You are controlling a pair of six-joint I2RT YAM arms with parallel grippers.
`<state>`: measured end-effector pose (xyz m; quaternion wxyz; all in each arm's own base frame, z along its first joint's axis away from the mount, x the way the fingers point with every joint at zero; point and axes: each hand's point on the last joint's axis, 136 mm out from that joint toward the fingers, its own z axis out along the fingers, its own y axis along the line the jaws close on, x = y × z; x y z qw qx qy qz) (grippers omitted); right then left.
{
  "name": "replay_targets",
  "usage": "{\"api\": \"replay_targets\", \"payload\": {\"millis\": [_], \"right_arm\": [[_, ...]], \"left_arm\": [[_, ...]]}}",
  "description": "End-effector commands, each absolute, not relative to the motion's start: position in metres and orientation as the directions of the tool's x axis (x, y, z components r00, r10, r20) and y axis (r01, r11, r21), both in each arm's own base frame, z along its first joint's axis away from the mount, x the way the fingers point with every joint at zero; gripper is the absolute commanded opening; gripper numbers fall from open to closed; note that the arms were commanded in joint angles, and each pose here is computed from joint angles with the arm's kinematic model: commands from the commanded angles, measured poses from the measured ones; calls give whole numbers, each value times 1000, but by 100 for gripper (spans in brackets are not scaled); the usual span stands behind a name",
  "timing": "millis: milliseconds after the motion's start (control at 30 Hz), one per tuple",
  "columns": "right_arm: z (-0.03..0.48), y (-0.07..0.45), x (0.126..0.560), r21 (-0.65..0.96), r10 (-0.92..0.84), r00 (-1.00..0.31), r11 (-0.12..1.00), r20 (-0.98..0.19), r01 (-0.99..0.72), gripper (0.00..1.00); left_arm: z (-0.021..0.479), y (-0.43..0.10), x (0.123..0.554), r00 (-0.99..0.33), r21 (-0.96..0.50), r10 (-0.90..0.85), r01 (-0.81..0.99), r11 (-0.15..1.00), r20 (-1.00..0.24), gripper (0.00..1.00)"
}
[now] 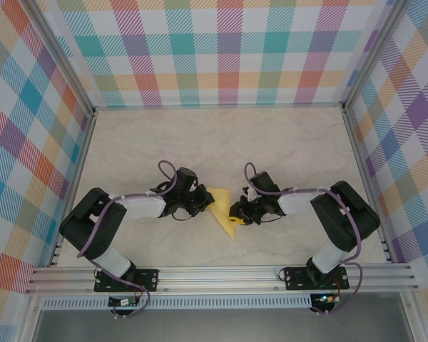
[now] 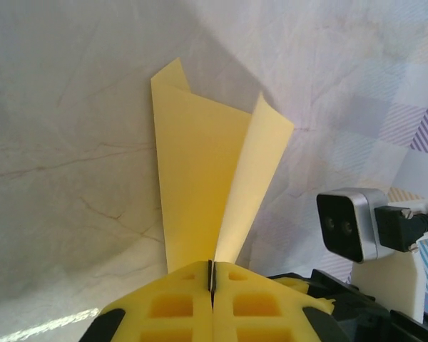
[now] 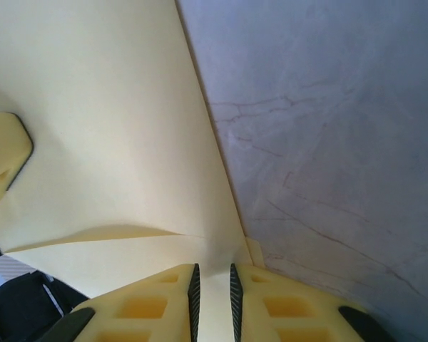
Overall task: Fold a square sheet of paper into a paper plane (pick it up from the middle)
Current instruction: Fold the wing for the fifth time at the center of the table.
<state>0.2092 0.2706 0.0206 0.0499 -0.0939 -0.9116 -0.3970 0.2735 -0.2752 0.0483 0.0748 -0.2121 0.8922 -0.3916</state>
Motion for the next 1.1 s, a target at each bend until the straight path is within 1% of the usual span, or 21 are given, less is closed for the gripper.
{"api": "replay_targets", "payload": {"millis": [0, 267, 400, 467, 567, 700, 800, 900, 967, 1067], "right_arm": [[26, 266, 233, 693, 173, -984, 703, 49, 158, 25], [56, 246, 239, 633, 178, -977, 772, -116, 65, 36], [66, 243, 235, 627, 175, -964, 779, -198, 12, 42], [70, 245, 231, 610, 145, -960, 792, -240, -33, 46], [72, 246, 226, 561, 96, -951, 823, -294, -91, 50], [78, 253, 224, 486, 14, -906, 848, -423, -214, 53], [78, 255, 223, 389, -76, -856, 868, -511, -309, 53], [78, 261, 219, 324, -153, -802, 858, -577, -398, 53], [79, 265, 214, 277, -207, -759, 846, -617, -455, 54], [78, 270, 208, 200, -279, -700, 831, -658, -519, 54]], "left_arm": [[43, -263, 280, -892, -699, -452, -337, 631, 22, 3], [48, -250, 283, -876, -676, -483, -352, 648, -7, 3], [46, -250, 283, -877, -671, -481, -356, 650, -2, 3], [46, -251, 283, -877, -671, -480, -356, 650, 1, 3], [49, -252, 284, -876, -680, -482, -354, 642, 1, 3], [57, -257, 288, -882, -702, -472, -332, 629, -5, 5], [59, -261, 289, -887, -710, -462, -326, 624, 0, 9], [57, -265, 289, -892, -719, -451, -325, 615, 17, 16], [55, -267, 289, -895, -721, -445, -325, 612, 25, 22], [54, -270, 290, -898, -725, -440, -322, 609, 29, 24]]}}
